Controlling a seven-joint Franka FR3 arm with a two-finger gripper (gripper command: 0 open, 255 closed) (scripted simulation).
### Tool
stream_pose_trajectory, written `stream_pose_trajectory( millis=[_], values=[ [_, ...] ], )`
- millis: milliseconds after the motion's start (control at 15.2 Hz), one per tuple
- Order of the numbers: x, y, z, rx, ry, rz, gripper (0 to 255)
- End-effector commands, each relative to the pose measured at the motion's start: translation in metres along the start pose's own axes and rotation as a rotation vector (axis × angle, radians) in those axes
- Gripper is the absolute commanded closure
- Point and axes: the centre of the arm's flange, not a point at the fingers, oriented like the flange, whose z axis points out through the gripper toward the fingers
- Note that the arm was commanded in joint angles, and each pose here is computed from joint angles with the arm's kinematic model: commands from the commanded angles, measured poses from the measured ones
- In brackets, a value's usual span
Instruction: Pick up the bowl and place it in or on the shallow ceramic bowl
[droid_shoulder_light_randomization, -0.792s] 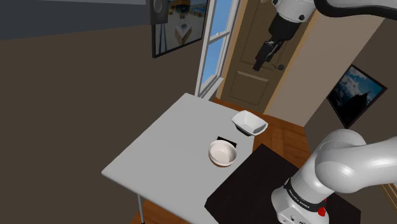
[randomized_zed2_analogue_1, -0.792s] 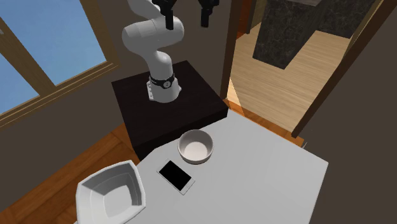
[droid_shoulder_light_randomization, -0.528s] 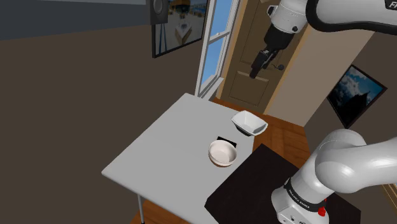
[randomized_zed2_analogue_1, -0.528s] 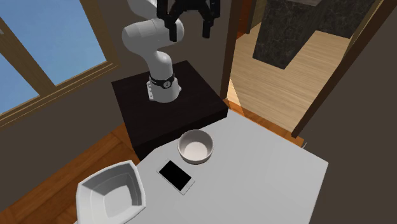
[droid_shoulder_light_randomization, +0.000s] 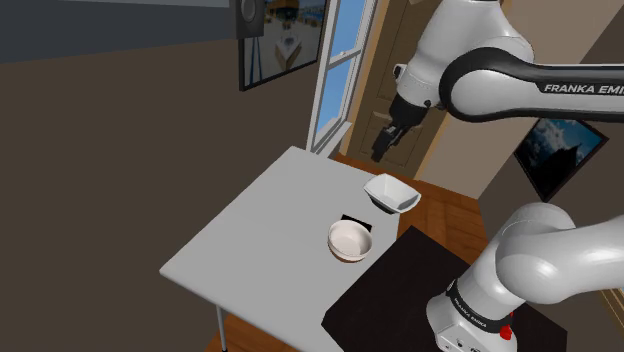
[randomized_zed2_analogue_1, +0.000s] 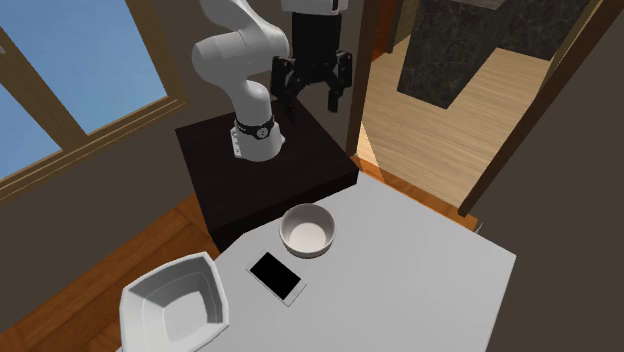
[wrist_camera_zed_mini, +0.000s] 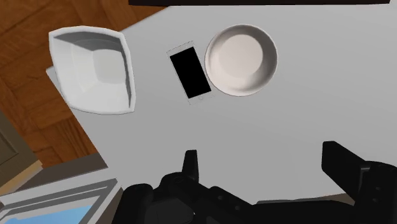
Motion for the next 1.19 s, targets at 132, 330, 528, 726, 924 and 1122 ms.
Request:
stream_pose_trajectory(
  millis=[132,330,528,726,924,1122],
  values=[
    [-0.007,-0.018,0.049,0.001,-0.007,0.007,0],
    [-0.011,-0.031,0.085,0.001,-0.013,0.012,0],
    [-0.015,-0.045,0.122,0.001,-0.019,0.016,0],
    [-0.02,-0.059,0.159,0.002,-0.026,0.021,0],
    [-0.024,-0.072,0.196,0.002,-0.032,0.025,0],
    [-0.029,-0.086,0.232,0.002,-0.038,0.03,0]
  ],
)
